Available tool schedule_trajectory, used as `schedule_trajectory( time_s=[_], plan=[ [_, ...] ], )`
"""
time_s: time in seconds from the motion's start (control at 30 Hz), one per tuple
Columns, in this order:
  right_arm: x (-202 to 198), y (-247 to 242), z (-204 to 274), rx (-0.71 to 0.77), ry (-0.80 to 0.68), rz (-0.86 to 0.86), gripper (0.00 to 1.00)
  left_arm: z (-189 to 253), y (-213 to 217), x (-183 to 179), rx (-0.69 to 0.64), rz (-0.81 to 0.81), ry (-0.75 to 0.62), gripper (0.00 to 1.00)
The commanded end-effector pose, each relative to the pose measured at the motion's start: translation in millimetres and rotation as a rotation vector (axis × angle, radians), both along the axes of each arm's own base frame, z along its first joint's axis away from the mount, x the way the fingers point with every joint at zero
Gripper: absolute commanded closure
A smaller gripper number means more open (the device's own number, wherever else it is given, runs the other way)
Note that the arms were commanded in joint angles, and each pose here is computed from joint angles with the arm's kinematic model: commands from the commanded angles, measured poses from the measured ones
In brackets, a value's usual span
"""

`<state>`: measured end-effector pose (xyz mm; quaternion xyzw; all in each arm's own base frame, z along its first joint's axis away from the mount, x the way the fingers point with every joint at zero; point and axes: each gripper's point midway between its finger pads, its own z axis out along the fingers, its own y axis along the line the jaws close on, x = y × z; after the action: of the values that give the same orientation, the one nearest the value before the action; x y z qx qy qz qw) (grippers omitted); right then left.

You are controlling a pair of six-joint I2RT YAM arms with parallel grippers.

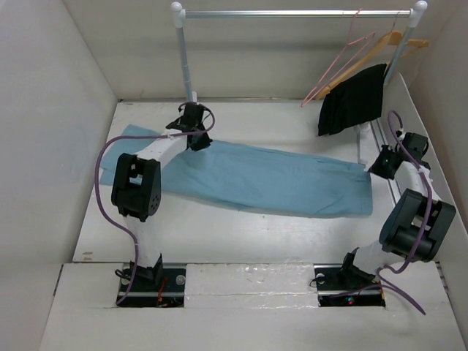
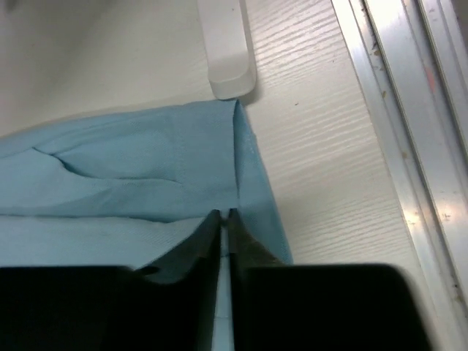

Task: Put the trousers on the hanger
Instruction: Fold the trousers

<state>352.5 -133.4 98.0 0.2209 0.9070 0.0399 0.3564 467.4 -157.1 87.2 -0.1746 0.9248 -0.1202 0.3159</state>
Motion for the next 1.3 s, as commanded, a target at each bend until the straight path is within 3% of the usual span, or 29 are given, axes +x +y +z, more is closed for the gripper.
schedule_trajectory(
  time_s=[0.0, 0.07, 0.1, 0.2, 0.3, 0.57, 0.8, 0.93, 1.03, 1.1, 1.2, 1.27],
  plan=[
    [-12.2, 6.2, 6.6, -0.015, 0.022, -0.002, 0.8, 23.0, -48.3, -20.7, 0.005, -0.141, -0.038, 1.0],
    [-33.5, 18.1, -3.0, 0.01, 0.062, 0.002, 0.54, 21.9, -79.4, -42.0, 0.066, -0.216, -0.04, 1.0],
    [-43.7, 17.2, 11.4, -0.029, 0.034, -0.021, 0.29, 17.8, -84.7, -53.6, 0.098, -0.243, -0.023, 1.0],
    [-89.5, 21.5, 19.5, -0.079, 0.056, -0.086, 0.0, 8.9, -112.2, -90.3, 0.131, -0.348, -0.015, 1.0],
    [-96.7, 26.9, 25.7, -0.074, 0.051, -0.081, 0.0, 3.8, -113.0, -98.8, 0.132, -0.37, -0.011, 1.0],
    [-137.7, 46.3, -44.7, 0.163, 0.126, -0.233, 0.0, -4.1, -108.1, -112.4, 0.121, -0.381, 0.016, 1.0],
    [-115.4, 48.6, -61.5, 0.291, 0.068, -0.312, 0.0, -10.0, -97.8, -111.5, 0.142, -0.356, 0.026, 1.0],
    [-90.0, 44.4, -74.7, 0.358, -0.002, -0.34, 0.0, -14.2, -71.5, -96.7, 0.18, -0.287, 0.036, 1.0],
    [-76.5, 46.3, -83.9, 0.423, -0.038, -0.356, 0.09, -18.2, -47.8, -88.2, 0.205, -0.232, 0.048, 1.0],
    [-65.4, 40.4, -80.0, 0.416, -0.088, -0.352, 0.5, -23.4, -25.7, -81.5, 0.213, -0.185, 0.07, 1.0],
    [-48.7, 23.1, -51.1, 0.344, -0.167, -0.337, 0.99, -35.0, -7.6, -82.0, 0.234, -0.152, 0.105, 1.0],
    [-44.3, 11.3, -25.4, 0.274, -0.191, -0.329, 1.0, -41.0, -5.1, -86.4, 0.244, -0.153, 0.127, 1.0]
  ],
)
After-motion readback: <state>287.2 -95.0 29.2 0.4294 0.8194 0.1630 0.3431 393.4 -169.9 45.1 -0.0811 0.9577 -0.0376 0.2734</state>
